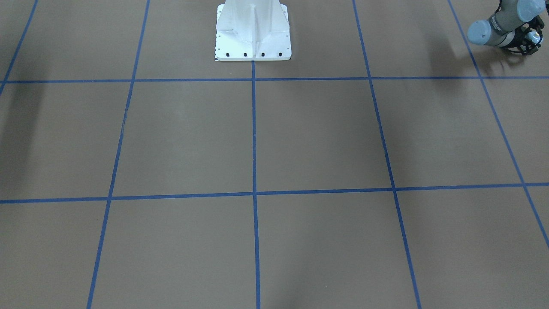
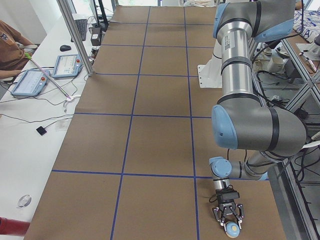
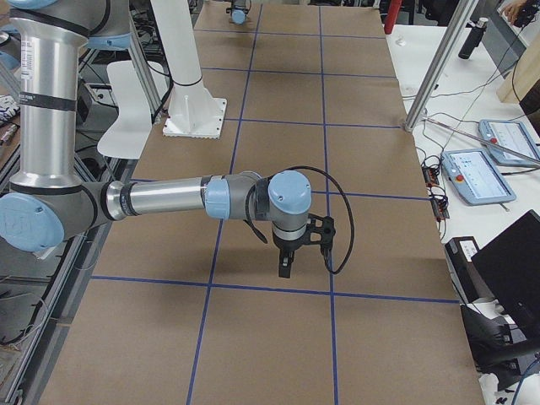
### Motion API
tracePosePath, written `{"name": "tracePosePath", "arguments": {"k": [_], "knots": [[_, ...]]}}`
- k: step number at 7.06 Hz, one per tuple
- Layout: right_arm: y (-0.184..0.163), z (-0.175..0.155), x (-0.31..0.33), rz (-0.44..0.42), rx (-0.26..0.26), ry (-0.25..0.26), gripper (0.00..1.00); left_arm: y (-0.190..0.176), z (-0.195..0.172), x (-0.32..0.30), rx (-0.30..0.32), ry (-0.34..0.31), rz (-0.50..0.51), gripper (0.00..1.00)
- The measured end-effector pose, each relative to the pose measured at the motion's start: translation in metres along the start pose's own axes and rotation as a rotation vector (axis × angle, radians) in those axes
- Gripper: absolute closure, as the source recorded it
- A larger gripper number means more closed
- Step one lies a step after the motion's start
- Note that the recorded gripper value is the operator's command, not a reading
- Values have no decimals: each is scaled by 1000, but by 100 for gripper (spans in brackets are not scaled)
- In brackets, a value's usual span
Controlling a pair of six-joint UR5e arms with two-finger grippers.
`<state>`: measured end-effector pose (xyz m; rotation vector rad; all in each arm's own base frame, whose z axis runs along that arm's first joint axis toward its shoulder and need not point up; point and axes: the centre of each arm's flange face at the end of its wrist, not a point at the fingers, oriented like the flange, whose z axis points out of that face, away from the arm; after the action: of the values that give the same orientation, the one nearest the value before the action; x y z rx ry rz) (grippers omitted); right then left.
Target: Place and press bell with both arms
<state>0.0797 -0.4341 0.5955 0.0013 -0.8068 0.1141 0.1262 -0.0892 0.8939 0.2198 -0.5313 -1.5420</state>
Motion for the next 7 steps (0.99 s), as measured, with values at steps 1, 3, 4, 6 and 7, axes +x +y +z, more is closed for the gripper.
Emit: {"name": "tracePosePath", "arguments": {"k": [1, 3, 4, 6, 7], "knots": [[1, 0, 1, 1, -1, 0, 0, -6, 2, -1, -9, -15, 8, 97], [2, 0, 0, 1, -1, -1, 0, -21, -6, -8, -38, -53, 44, 98], [2, 0, 0, 1, -1, -1, 0, -34, -20, -14, -58, -61, 68, 99], [2, 0, 0, 0, -1, -1, 0, -63, -61, -29, -92, -78, 128, 100], [2, 0, 0, 0, -1, 0, 0, -77, -88, -38, -108, -80, 157, 100]]}}
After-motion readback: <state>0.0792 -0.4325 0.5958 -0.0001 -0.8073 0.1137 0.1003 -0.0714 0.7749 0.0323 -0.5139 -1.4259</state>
